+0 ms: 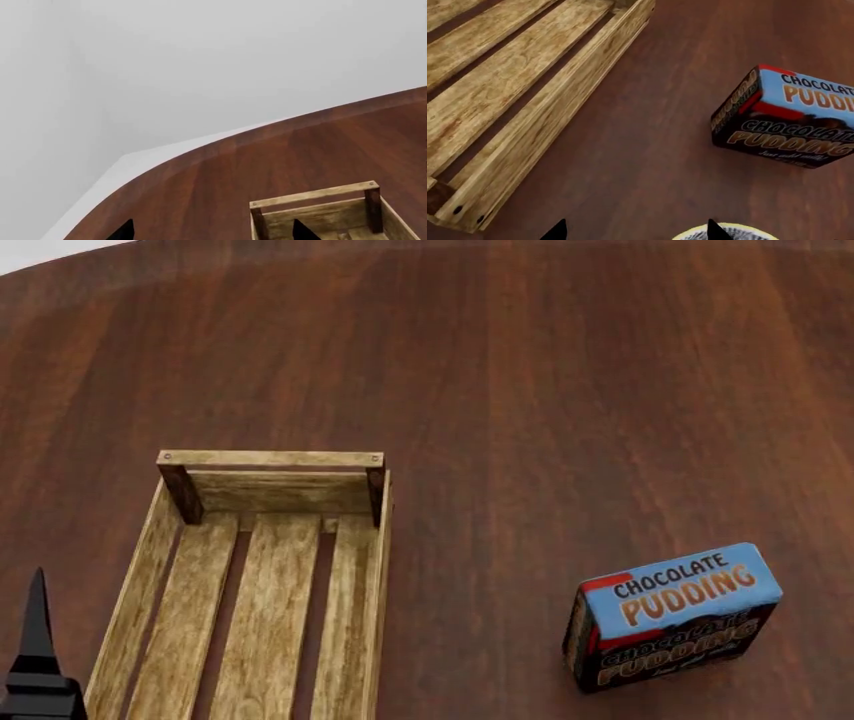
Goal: Stack the left bowl on the right bowl and place them in the tray.
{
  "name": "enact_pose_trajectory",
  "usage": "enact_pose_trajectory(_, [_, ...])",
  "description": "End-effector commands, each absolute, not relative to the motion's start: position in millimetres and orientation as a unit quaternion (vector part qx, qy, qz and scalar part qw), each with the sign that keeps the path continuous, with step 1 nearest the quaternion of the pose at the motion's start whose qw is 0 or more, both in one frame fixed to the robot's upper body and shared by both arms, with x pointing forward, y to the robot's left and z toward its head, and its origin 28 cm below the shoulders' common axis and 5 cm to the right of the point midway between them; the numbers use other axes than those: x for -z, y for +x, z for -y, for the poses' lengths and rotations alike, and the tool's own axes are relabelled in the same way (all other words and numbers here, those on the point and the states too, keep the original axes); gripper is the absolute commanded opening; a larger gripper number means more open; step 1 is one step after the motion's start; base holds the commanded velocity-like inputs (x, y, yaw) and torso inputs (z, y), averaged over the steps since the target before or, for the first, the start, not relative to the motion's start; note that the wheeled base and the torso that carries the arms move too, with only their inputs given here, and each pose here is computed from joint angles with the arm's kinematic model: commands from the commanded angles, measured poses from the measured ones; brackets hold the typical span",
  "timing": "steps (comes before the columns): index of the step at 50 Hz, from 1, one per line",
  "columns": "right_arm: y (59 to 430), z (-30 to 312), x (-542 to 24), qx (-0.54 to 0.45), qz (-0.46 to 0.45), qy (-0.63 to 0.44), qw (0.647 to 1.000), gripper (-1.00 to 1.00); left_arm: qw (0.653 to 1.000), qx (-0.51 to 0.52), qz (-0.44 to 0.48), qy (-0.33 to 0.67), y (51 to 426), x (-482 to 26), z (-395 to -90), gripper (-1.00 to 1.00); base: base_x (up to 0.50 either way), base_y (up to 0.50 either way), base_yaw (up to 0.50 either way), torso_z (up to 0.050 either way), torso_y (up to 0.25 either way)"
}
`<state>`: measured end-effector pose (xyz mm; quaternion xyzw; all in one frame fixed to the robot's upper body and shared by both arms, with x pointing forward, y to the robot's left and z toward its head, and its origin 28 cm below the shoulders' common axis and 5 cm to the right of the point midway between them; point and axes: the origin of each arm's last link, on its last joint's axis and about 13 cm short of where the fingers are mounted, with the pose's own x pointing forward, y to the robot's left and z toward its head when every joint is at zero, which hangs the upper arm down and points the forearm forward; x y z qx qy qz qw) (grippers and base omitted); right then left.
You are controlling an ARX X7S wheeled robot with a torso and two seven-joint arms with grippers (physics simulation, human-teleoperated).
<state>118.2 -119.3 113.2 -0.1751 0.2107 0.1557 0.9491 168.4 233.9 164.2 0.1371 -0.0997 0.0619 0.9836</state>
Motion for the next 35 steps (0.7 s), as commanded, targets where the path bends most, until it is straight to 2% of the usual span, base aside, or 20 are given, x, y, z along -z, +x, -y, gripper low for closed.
enact_pose_trajectory(1, [114.9,117.2,-106.1,-0.183,-0.234,-0.174,0.939,1.0,0.983,-0.06,0.101,0.139,169.6,-165.2,-233.2,1.0,0.0,0.0,0.0,0.0,0.0])
enact_pose_trajectory(35, [108.7,130.1,-87.9,-0.163,-0.278,-0.157,0.934,1.0,0.983,-0.061,0.103,0.141,167.4,-165.9,-233.0,1.0,0.0,0.0,0.0,0.0,0.0])
